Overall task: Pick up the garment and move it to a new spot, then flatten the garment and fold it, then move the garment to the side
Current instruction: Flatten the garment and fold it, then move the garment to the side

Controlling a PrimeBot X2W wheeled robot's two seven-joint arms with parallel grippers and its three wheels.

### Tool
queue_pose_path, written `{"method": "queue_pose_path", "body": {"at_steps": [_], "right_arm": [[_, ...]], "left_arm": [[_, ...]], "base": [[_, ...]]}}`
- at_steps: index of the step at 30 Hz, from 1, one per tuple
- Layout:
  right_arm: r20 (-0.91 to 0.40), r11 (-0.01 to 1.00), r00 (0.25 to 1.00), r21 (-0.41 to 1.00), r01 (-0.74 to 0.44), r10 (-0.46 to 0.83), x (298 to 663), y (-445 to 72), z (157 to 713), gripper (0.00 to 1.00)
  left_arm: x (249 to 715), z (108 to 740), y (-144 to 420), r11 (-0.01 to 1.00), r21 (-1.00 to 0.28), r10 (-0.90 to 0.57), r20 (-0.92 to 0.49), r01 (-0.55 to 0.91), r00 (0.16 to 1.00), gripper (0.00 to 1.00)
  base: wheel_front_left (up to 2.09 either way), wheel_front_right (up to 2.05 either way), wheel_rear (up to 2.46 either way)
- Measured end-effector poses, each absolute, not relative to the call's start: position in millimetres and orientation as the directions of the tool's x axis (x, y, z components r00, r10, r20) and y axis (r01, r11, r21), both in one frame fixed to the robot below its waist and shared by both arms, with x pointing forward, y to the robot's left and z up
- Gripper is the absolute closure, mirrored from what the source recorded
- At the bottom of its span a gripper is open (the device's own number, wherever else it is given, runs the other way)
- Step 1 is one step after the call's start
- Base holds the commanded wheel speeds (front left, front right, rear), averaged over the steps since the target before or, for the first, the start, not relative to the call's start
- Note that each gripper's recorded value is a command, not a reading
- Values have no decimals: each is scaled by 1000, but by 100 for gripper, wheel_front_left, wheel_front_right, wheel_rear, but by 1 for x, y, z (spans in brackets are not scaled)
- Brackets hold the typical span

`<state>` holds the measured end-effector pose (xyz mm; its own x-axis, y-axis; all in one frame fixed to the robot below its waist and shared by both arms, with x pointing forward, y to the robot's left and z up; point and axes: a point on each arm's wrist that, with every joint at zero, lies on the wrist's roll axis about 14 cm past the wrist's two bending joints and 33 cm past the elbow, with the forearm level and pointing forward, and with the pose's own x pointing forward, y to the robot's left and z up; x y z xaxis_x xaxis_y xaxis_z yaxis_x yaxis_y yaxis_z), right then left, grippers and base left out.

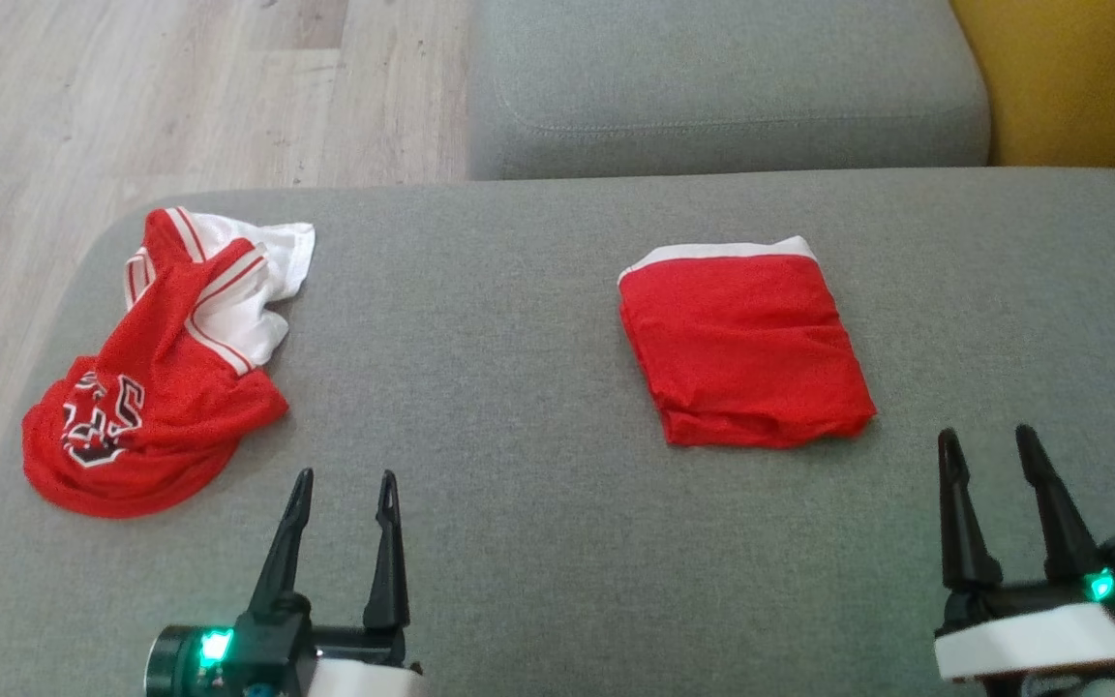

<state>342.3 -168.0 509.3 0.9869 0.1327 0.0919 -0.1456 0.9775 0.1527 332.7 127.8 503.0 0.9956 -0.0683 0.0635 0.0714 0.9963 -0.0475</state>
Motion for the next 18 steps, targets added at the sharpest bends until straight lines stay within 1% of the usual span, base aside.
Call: {"method": "queue_pose_path", "body": {"at_steps": [18], "right_arm": [[39, 978, 989, 149, -145, 141, 334, -164, 492, 0]], "left_arm": [[327, 501, 140, 998, -46, -35, 62, 38, 997, 0]], "base": [[0, 0, 0]]}}
